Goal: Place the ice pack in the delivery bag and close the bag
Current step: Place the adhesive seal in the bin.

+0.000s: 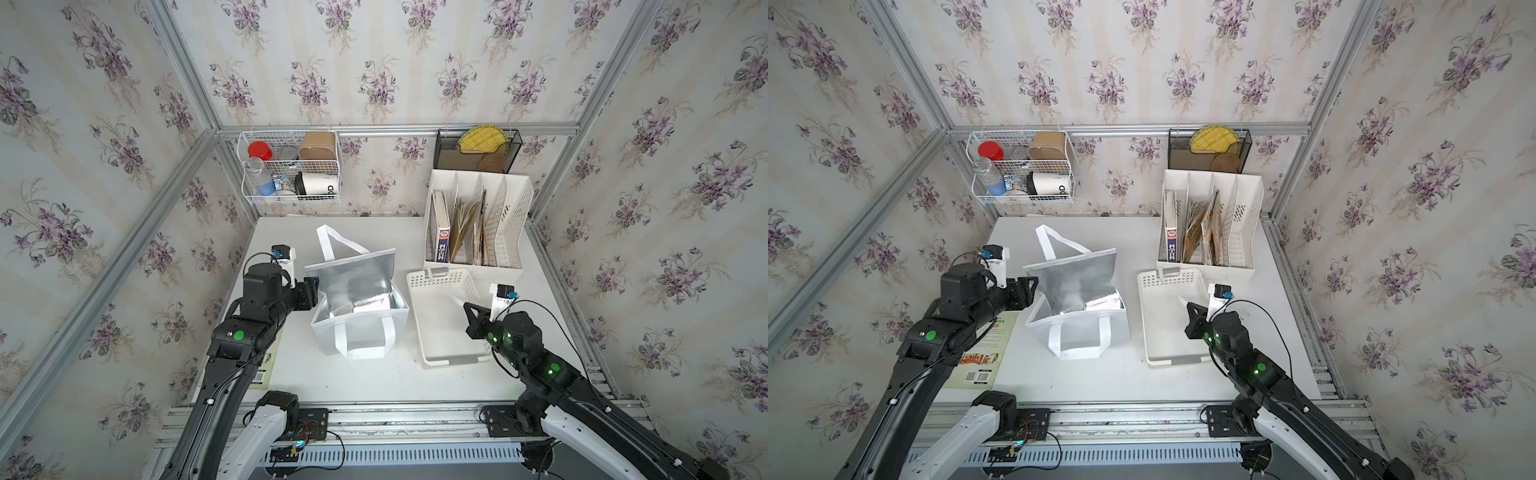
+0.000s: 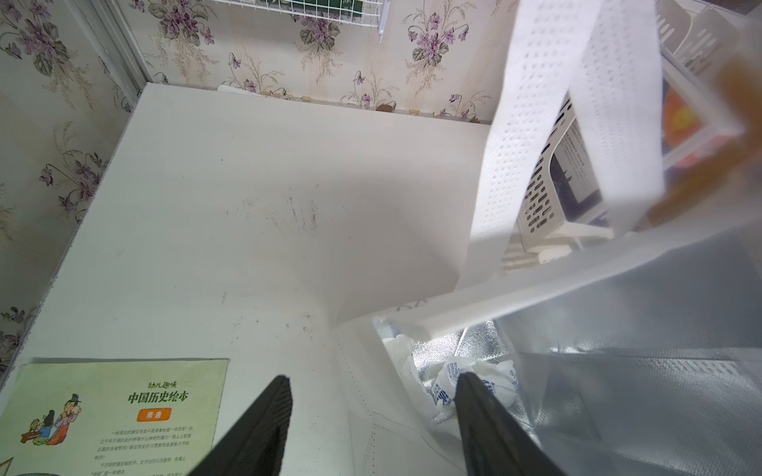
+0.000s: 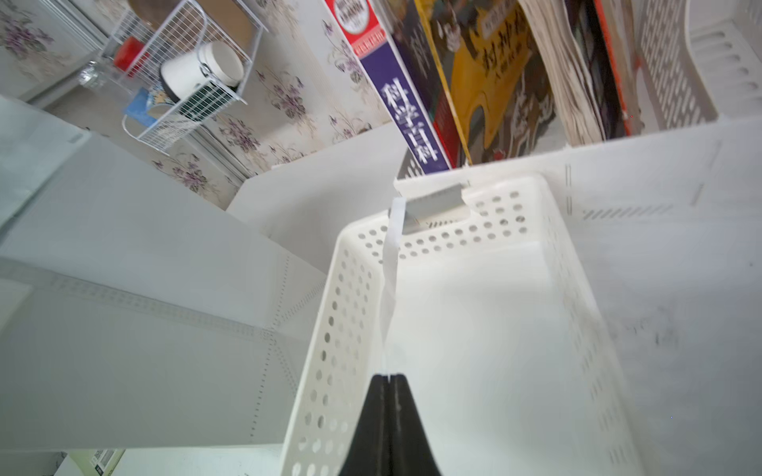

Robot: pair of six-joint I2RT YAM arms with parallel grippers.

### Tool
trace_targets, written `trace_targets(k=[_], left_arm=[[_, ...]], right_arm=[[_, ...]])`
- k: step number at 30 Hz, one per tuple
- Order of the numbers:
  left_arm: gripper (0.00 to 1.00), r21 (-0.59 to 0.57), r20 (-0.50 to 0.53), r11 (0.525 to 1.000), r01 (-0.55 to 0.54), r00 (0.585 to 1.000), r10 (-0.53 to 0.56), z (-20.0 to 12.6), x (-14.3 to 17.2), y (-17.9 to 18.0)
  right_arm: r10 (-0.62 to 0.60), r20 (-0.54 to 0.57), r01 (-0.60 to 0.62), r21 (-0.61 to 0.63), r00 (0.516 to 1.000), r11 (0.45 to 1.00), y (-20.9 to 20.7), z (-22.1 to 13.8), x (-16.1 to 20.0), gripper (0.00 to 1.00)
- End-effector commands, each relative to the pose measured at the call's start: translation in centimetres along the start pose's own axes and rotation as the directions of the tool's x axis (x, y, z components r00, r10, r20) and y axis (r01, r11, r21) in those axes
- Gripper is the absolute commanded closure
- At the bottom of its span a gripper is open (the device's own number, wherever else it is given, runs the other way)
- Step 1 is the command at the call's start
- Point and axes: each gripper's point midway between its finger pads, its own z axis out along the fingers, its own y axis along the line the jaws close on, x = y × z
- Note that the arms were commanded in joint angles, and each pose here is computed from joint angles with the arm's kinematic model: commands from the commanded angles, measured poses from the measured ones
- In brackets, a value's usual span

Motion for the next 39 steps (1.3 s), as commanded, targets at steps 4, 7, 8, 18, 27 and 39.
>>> trace_targets(k=[4,7,8,18,27,39], left_arm=[[0.33,-0.012,0.001,1.0,0.003,1.0,-0.003,0.1,0.0,0.2],[0.33,-0.015,-0.002,1.0,0.003,1.0,-0.003,0.1,0.1,0.3],[0.33,-0.016,-0.002,1.0,0.003,1.0,-0.003,0.1,0.1,0.3],[0.33,-0.028,0.006,1.0,0.003,1.0,-0.003,-0.1,0.0,0.5],[0.33,-0.036,0.026,0.999,0.002,1.0,-0.001,-0.5,-0.2,0.7],[0.34,-0.041,0.04,0.999,0.004,0.999,-0.002,-0.8,-0.4,0.7]], right_arm=[[0.13,-0.021,-0.126,0.13,0.991,0.984,-3.9,0.0,3.1,1.0],[0.135,-0.028,-0.13,0.154,0.99,0.98,-4.5,0.1,3.5,1.0],[0.135,-0.029,-0.13,0.154,0.99,0.98,-4.4,0.1,3.5,1.0],[0.115,-0.021,-0.111,0.129,0.993,0.985,-3.2,-0.4,2.0,0.63],[0.089,0.002,-0.088,0.129,0.996,0.988,-2.4,-1.5,0.0,0.38],[-0.133,0.043,0.14,-0.257,0.99,0.956,6.0,-3.1,-3.0,0.27]])
